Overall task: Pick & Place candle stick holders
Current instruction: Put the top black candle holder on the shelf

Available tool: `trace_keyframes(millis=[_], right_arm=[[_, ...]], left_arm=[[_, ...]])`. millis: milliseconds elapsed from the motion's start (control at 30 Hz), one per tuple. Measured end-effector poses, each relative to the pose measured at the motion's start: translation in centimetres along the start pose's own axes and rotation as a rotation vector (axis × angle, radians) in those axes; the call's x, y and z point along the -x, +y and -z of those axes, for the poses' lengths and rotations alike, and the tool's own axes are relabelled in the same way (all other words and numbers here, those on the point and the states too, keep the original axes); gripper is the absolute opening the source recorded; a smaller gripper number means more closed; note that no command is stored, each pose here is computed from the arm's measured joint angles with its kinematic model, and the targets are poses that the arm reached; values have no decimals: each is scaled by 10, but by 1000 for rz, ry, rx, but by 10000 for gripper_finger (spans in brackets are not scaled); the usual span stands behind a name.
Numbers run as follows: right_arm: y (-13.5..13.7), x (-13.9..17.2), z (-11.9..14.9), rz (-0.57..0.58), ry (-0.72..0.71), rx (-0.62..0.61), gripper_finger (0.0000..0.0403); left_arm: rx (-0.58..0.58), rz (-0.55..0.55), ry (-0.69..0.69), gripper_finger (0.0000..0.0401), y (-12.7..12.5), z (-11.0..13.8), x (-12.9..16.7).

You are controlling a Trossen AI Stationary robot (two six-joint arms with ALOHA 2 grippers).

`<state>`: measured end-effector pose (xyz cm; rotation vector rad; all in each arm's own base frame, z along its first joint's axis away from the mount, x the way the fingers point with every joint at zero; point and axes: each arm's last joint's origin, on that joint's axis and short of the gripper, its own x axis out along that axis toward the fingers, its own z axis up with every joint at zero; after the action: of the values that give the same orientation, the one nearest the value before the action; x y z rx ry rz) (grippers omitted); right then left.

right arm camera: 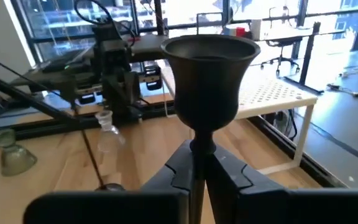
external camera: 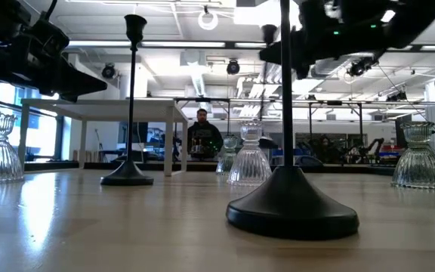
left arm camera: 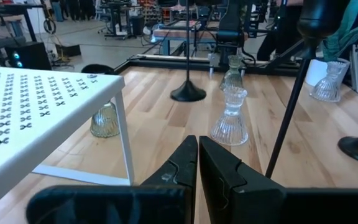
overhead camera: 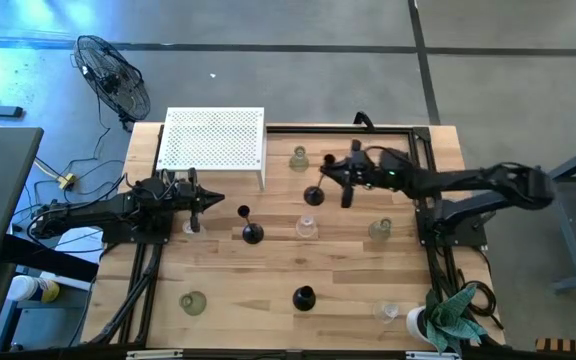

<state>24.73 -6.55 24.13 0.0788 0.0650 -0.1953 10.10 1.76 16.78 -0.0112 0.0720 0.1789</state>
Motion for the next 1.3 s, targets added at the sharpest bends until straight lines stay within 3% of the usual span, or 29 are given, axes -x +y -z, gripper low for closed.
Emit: trace_keyframes(millis=[233,667,1067,1300], right_arm=[[15,-55,0,-114,36,33,22],[21,-136,7,-183,57,50,21],[21,-155,25,-195,105,32,21],[20,-155,26,-168,118,15,99]], left_arm=[[3,19,0,12,-1,0,0],[3,18,-3,12,-1,0,0],[54,9,-10,12,0,-1,0],[106,7,-8,12,0,-1,-1]])
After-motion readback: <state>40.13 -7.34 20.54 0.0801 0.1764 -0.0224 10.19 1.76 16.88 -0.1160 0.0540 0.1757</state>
